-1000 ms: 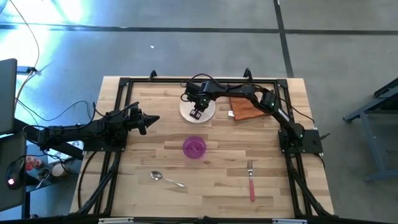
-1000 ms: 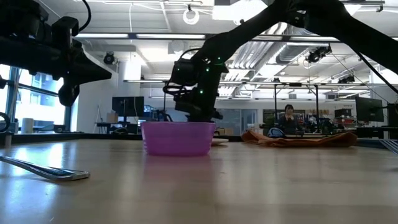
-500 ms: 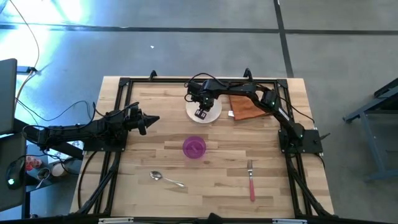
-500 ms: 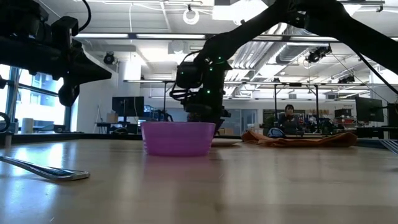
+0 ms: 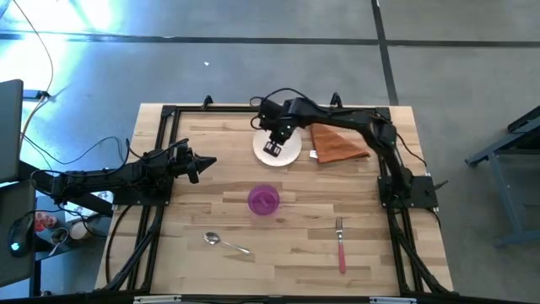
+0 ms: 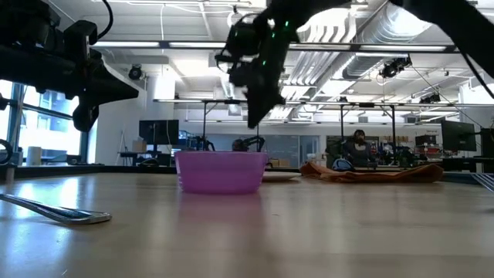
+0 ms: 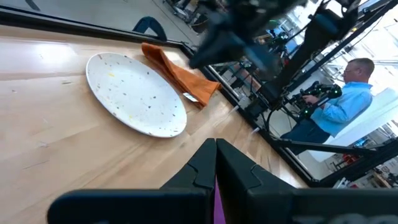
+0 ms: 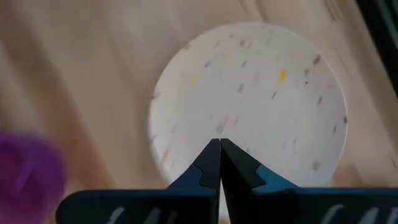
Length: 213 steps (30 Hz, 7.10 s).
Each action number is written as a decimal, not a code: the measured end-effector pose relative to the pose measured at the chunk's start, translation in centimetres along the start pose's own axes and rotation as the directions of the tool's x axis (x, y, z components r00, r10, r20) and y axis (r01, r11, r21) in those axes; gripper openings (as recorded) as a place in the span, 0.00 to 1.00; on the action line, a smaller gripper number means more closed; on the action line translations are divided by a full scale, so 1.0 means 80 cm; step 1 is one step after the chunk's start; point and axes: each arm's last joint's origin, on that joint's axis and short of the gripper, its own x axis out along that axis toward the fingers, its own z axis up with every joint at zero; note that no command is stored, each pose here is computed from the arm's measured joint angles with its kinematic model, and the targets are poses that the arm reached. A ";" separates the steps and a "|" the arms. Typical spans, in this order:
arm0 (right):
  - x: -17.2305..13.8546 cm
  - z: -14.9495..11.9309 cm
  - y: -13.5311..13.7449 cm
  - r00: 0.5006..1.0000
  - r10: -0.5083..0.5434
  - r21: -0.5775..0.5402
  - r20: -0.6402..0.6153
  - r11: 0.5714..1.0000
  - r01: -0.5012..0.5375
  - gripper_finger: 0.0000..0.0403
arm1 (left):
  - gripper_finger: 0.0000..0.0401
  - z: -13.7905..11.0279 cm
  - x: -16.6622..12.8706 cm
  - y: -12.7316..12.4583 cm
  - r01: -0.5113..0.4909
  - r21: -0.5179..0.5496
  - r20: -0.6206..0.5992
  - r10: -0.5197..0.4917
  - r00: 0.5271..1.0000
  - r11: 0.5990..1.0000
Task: Set table place
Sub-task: Put the purple bowl on the white plate, then put the pink fork to the left of the white plate
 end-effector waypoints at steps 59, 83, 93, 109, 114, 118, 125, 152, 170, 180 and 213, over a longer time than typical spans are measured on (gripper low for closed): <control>0.106 -0.051 0.164 0.953 0.126 -0.003 -0.276 0.991 -0.132 0.06 | 0.00 -0.006 -0.001 -0.004 0.154 0.081 -0.145 -0.142 0.979 0.985; -0.044 0.022 -0.069 0.983 -0.178 0.169 -0.034 0.969 0.181 0.00 | 0.00 -0.006 -0.001 -0.005 0.156 0.071 -0.144 -0.145 0.979 0.985; 0.036 -0.012 -0.080 0.987 -0.042 0.198 -0.154 0.977 0.073 0.00 | 0.00 -0.006 -0.001 -0.004 0.134 0.072 -0.131 -0.124 0.984 0.988; 0.064 -0.014 -0.099 0.997 -0.037 0.247 -0.062 0.968 0.051 0.00 | 0.00 -0.006 -0.001 -0.004 0.131 0.061 -0.131 -0.122 0.984 0.990; 0.064 -0.014 -0.108 0.997 -0.036 0.264 -0.061 0.963 0.051 0.00 | 0.00 -0.006 -0.001 -0.004 0.130 0.054 -0.131 -0.122 0.984 0.990; 0.068 -0.020 -0.108 0.996 -0.020 0.276 -0.082 0.960 0.042 0.00 | 0.00 -0.006 -0.001 -0.004 0.130 0.054 -0.131 -0.122 0.984 0.990; 0.081 -0.028 -0.106 0.995 -0.007 0.281 -0.097 0.959 0.034 0.00 | 0.00 -0.006 -0.001 -0.004 0.130 0.054 -0.131 -0.122 0.984 0.990; -0.029 0.012 -0.085 0.989 -0.105 0.211 -0.103 0.969 0.125 0.29 | 0.00 -0.005 -0.001 -0.003 0.127 0.054 -0.128 -0.119 0.985 0.990; -0.197 -0.217 0.143 0.950 -0.310 0.676 -0.043 0.691 0.256 0.30 | 0.00 -0.006 0.000 -0.003 0.129 0.107 -0.127 -0.116 0.985 0.986; -0.124 -0.332 0.211 0.948 -0.151 0.740 -0.281 0.594 0.315 0.30 | 0.00 -0.008 0.002 0.000 0.075 0.110 -0.128 -0.061 0.990 0.991; -0.013 -0.433 0.258 0.972 0.125 0.850 -0.200 0.516 0.108 0.30 | 0.00 -0.008 0.003 0.002 0.044 0.076 -0.120 -0.034 0.992 0.996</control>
